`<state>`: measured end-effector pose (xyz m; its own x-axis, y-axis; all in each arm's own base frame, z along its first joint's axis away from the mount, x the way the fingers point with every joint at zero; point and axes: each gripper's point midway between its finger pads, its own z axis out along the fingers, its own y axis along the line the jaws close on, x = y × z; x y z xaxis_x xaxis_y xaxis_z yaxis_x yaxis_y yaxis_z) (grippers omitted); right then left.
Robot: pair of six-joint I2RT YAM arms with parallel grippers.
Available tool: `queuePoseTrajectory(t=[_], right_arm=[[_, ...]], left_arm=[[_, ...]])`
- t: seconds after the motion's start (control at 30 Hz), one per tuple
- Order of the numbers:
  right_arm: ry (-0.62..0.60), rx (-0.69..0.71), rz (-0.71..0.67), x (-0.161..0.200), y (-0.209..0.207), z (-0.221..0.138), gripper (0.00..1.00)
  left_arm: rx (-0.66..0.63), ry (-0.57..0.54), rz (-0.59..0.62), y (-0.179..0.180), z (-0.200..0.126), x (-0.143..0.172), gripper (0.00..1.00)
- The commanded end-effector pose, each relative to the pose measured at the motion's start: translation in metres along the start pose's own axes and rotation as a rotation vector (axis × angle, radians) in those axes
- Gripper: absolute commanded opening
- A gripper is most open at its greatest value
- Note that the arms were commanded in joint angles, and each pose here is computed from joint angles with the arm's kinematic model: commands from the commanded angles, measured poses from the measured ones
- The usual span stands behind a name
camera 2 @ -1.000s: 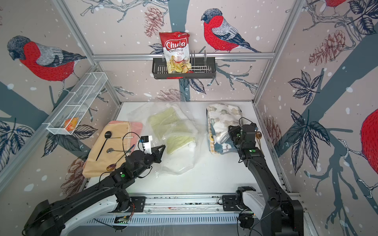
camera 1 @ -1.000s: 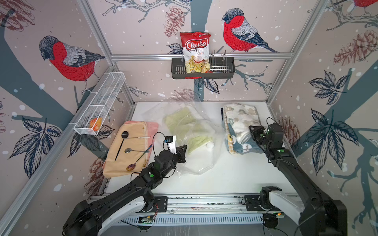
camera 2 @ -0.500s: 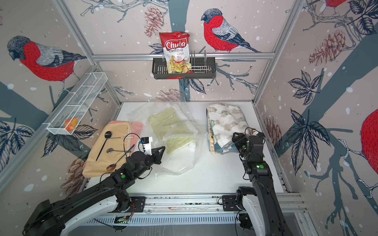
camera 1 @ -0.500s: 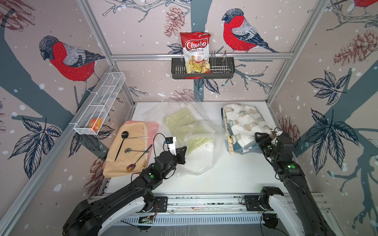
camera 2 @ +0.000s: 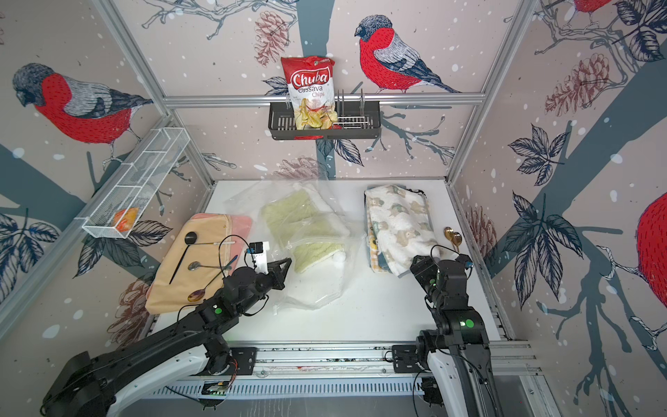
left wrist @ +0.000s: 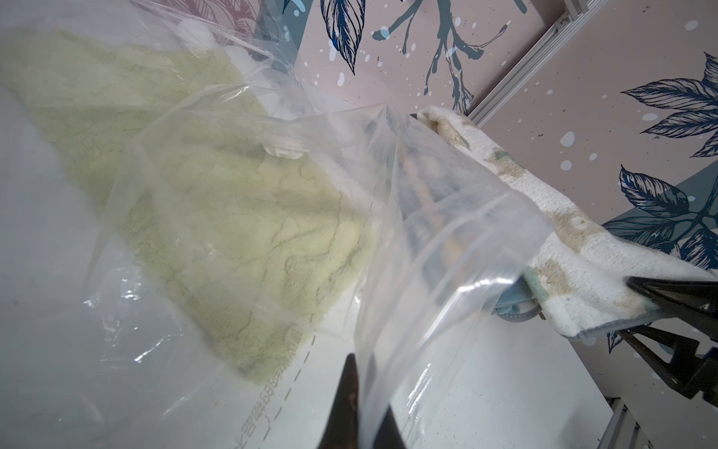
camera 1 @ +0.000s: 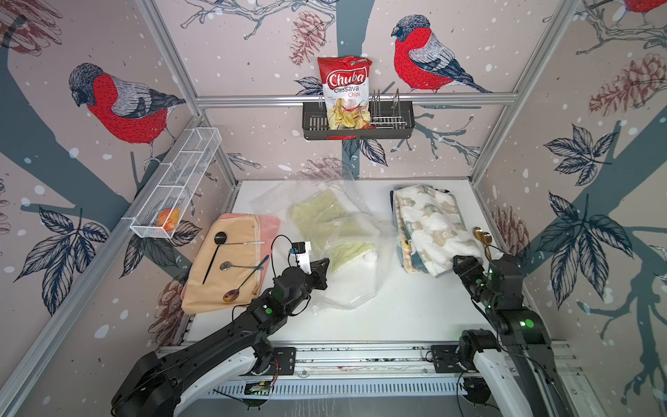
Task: Take the blanket out of the vacuum bag
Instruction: Place the blanket at the center of the board.
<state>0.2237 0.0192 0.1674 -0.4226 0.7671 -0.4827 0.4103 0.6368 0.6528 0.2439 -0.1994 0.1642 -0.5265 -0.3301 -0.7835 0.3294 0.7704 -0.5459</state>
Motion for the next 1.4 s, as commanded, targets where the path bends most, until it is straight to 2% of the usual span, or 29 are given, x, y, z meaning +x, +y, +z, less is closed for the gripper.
queuePoseTrajectory(t=[0.0, 0.17, 0.33, 0.37, 0.5, 0.57, 0.67, 0.73, 0.8, 0.9, 1.03, 1.17, 1.37], right_arm=[[-0.035, -0.108, -0.01, -0.015, 0.03, 0.008, 0.8], [0.03, -0.266, -0.008, -0.018, 0.067, 0.018, 1.0], [0.082, -0.282, 0.03, -0.014, 0.064, 0.037, 1.0], [0.083, -0.291, 0.034, -0.015, 0.064, 0.039, 1.0], [0.085, -0.269, 0.043, -0.021, 0.057, 0.038, 1.0], [0.081, -0.213, 0.033, -0.024, 0.046, 0.032, 1.0], [0.019, -0.149, 0.05, -0.028, 0.022, 0.024, 1.0], [0.008, -0.17, 0.07, -0.027, 0.013, 0.023, 1.0], [0.049, -0.194, 0.099, -0.022, 0.007, 0.031, 1.0], [0.095, -0.221, 0.103, -0.014, 0.004, 0.043, 1.0], [0.088, -0.238, 0.096, -0.018, 0.006, 0.048, 1.0], [0.092, -0.267, 0.104, -0.021, 0.012, 0.051, 1.0], [0.1, -0.309, 0.121, -0.022, 0.018, 0.056, 1.0]], left_arm=[[0.035, -0.036, -0.003, -0.01, 0.0, -0.012, 0.0], [0.055, -0.033, -0.017, -0.014, 0.0, -0.012, 0.0], [0.113, -0.045, 0.014, -0.038, 0.001, -0.032, 0.0], [0.133, -0.049, 0.021, -0.046, 0.0, -0.038, 0.04], [0.188, -0.043, 0.034, -0.065, -0.005, -0.05, 0.31], [0.201, -0.033, 0.026, -0.068, -0.008, -0.051, 0.4], [0.219, -0.013, 0.017, -0.069, -0.013, -0.046, 0.59], [0.209, -0.004, -0.001, -0.063, -0.016, -0.041, 0.68], [0.215, 0.011, -0.005, -0.063, -0.017, -0.037, 0.72], [0.275, 0.028, 0.026, -0.081, -0.024, -0.044, 0.71], [0.385, 0.038, 0.05, -0.122, -0.018, -0.069, 0.61], [0.532, 0.177, 0.054, -0.167, 0.025, -0.058, 0.63], [0.575, 0.347, 0.052, -0.203, 0.109, -0.018, 0.62]])
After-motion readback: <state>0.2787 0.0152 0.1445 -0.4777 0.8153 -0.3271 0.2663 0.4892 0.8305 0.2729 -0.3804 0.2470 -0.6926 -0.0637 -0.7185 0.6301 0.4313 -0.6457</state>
